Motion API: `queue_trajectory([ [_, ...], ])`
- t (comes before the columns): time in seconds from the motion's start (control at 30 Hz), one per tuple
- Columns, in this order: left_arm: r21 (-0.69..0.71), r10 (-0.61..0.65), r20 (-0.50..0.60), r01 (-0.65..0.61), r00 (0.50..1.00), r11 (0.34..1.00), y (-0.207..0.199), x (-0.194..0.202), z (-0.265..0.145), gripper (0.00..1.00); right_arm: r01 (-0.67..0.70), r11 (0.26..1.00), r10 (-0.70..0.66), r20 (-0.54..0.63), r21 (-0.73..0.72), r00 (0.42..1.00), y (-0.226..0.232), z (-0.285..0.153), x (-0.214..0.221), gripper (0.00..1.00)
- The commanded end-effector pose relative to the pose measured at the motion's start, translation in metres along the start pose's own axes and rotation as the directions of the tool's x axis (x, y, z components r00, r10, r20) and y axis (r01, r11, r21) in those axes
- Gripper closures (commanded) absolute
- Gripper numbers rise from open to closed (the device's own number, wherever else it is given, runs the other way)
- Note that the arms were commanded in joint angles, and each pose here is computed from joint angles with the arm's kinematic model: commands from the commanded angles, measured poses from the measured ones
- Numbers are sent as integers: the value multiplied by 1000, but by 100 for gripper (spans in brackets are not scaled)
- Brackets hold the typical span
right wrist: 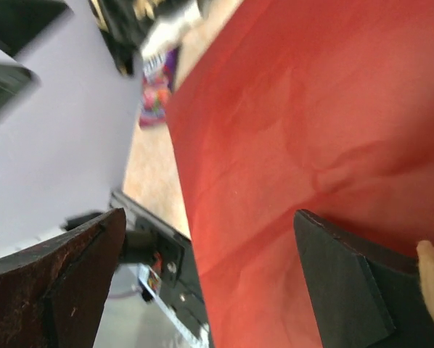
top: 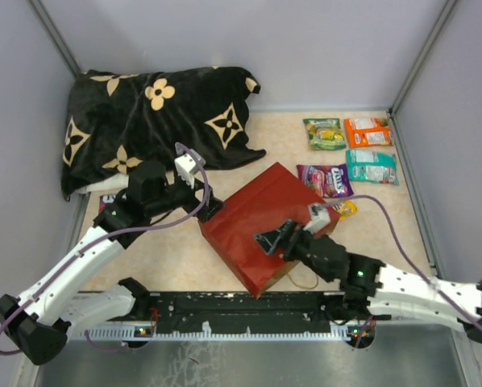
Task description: Take the snacks out of the paper bag
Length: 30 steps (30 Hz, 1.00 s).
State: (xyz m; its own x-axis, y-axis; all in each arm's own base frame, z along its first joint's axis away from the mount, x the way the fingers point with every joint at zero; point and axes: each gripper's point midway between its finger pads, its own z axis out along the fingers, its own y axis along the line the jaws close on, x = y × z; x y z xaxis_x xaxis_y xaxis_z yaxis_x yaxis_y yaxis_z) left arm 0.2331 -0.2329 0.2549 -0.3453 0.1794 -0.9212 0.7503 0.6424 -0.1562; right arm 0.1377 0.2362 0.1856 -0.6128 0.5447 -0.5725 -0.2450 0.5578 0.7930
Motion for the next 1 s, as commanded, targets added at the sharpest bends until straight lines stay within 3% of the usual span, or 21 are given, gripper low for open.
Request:
queue_trajectory([
  [0.0,-1,-16,71,16,997,1000,-3,-24,-2,4,-27,972,-46,-304,-232,952,54,25,57,1],
  [0.17,-94,-48,47,53,998,994,12,-19,-4,3,-8,954,-107,-365,-298,925,76,62,69,1],
  [0.33,-186,-49,72,62,996,981,26,-24,-15,0,-22,957,-97,-389,-291,916,69,109,63,1],
  [0.73,-317,-68,103,97,992,944,58,-31,-33,0,-64,925,-100,-400,-375,911,95,207,17,1],
  [0.87,-338,-68,115,103,991,935,65,-32,-39,0,-54,931,-109,-416,-361,903,90,224,11,1],
  [0.97,-353,-61,120,100,991,930,68,-31,-44,0,-98,926,-80,-441,-365,894,85,209,23,1],
])
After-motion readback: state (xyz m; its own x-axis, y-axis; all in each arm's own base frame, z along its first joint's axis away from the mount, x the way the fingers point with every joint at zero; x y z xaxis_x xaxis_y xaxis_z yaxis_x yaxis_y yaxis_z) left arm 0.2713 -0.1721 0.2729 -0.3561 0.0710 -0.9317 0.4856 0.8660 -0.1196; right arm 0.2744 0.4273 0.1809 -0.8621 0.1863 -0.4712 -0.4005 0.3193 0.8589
